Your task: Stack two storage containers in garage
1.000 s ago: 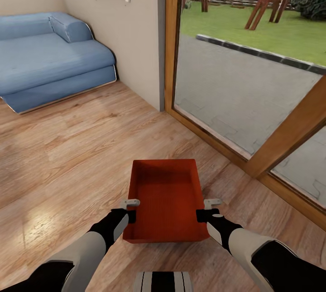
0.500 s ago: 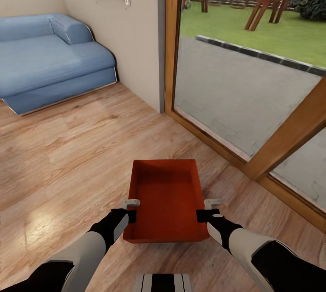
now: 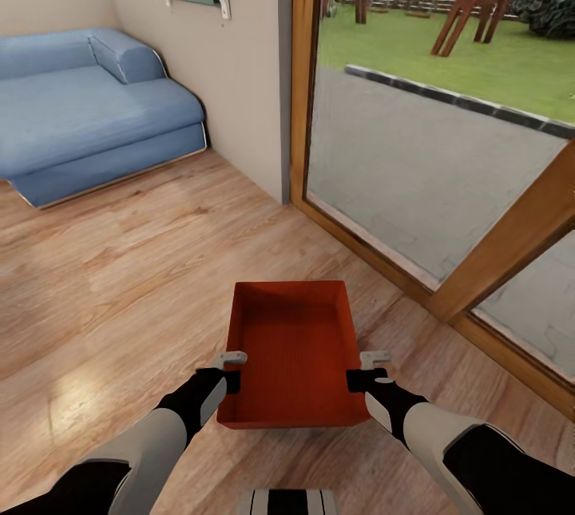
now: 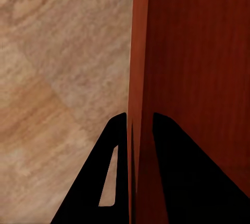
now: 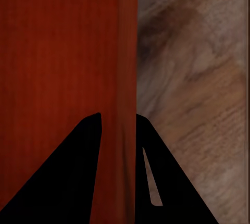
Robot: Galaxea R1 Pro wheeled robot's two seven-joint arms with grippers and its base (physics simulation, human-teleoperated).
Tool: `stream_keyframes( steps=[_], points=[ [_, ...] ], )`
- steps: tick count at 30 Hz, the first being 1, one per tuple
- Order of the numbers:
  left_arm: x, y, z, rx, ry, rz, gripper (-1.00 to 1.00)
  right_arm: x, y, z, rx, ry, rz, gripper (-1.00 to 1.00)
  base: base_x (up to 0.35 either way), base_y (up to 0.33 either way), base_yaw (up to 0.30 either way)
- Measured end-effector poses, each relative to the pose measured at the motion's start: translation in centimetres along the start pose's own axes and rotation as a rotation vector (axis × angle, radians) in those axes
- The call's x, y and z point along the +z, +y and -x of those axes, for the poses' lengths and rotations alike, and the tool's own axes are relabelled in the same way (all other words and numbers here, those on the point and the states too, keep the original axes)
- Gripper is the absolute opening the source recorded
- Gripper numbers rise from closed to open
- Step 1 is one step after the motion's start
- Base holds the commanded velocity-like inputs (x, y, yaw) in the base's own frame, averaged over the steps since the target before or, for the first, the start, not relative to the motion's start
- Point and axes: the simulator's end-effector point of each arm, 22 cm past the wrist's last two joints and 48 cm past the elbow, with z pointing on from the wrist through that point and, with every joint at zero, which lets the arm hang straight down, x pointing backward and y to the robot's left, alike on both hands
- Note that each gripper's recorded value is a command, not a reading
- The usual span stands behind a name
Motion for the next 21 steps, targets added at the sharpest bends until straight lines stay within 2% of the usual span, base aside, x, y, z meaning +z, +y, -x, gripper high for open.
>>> stream_keyframes(
  steps=[21],
  points=[
    [-4.1,0.1,2.2,0.002,0.001,0.001,-1.00,-3.6,-0.3,2.9,0.001,0.001,0.000,-1.00,0.000,0.000,0.000]
  ],
)
